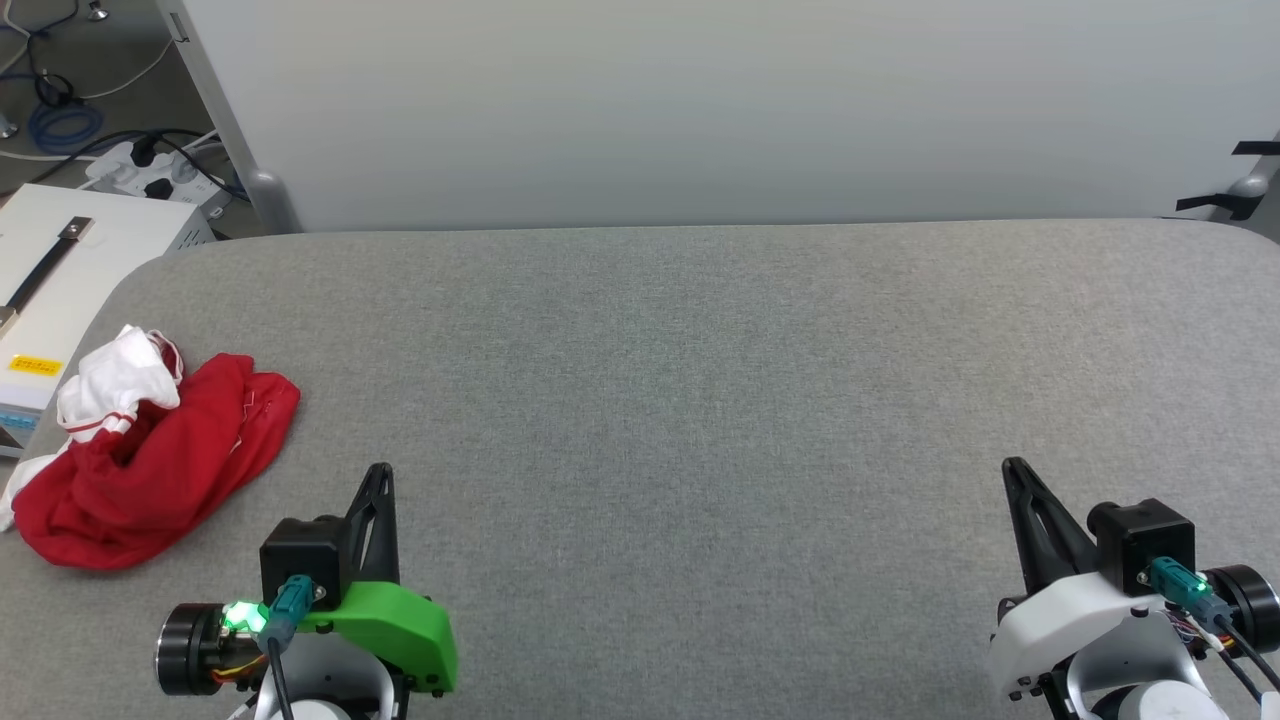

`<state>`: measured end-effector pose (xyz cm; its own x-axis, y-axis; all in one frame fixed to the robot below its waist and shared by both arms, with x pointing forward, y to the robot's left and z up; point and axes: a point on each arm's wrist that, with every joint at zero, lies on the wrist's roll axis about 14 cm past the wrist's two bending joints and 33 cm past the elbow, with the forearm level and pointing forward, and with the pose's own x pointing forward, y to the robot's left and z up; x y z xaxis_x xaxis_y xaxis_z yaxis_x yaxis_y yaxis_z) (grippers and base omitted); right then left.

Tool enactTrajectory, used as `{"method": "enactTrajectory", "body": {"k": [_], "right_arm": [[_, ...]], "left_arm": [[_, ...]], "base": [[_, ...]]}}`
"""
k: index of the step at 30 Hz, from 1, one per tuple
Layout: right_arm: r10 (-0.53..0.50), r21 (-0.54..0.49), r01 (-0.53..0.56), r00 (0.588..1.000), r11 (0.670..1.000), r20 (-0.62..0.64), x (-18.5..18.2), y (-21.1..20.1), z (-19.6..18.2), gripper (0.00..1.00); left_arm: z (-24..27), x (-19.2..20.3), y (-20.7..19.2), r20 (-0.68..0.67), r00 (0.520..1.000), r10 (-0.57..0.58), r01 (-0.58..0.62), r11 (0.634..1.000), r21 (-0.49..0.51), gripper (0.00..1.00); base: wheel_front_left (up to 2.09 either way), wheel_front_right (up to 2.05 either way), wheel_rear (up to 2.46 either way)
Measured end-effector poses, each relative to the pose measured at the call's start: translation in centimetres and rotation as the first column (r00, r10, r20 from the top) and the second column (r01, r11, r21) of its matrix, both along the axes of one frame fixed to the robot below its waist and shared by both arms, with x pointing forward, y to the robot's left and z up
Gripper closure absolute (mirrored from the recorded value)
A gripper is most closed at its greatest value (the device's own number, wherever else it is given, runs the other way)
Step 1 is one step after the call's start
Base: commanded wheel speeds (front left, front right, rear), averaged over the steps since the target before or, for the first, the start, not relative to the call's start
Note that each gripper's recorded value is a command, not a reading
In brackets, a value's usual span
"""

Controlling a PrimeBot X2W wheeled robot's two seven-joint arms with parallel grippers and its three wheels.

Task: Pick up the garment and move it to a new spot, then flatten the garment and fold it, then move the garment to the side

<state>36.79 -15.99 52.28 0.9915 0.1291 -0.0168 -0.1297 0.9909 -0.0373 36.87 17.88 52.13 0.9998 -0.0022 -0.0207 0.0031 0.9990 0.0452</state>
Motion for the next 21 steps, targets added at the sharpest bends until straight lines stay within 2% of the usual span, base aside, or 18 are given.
{"method": "enactTrajectory", "body": {"k": [21], "right_arm": [[0.000,0.000,0.000,1.000,1.000,0.000,0.00,0.00,0.00,1.00]], "left_arm": [[0.00,0.00,0.00,0.000,1.000,0.000,0.000,1.000,0.000,1.00]], "base": [[0.00,0.00,0.00]]}}
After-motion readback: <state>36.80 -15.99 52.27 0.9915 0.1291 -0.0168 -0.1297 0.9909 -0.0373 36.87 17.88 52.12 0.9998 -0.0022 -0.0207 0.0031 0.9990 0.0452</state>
